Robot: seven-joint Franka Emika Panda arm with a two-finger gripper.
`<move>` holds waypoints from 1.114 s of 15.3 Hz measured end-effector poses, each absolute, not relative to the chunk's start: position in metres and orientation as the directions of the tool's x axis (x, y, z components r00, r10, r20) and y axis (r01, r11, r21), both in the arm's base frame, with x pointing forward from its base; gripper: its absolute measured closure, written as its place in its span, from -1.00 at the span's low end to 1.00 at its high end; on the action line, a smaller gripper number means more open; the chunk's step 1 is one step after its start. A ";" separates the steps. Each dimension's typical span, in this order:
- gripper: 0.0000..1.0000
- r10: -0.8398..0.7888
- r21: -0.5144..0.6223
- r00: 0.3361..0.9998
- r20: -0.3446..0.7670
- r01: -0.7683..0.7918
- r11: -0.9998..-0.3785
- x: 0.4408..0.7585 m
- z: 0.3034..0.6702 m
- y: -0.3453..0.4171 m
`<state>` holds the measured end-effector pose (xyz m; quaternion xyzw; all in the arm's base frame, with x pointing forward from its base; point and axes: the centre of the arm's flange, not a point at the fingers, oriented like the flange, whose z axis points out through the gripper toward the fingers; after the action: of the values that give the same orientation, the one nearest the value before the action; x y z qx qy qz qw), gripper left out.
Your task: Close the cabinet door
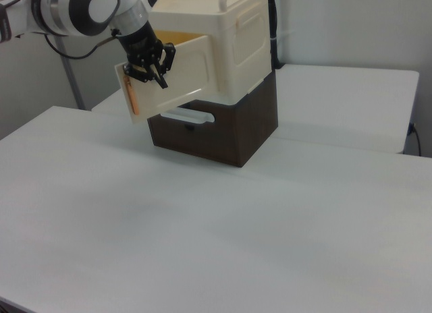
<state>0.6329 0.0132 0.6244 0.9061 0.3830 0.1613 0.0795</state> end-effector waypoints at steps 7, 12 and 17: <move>0.90 0.611 0.236 0.720 0.330 0.564 -0.792 0.648 0.621 0.091; 0.91 0.456 0.197 0.744 0.489 0.415 -0.888 0.672 0.597 0.146; 0.91 0.326 0.151 0.710 0.624 0.300 -0.942 0.690 0.588 0.162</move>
<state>0.6901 0.1625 0.5885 0.9246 0.1693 0.3407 0.0191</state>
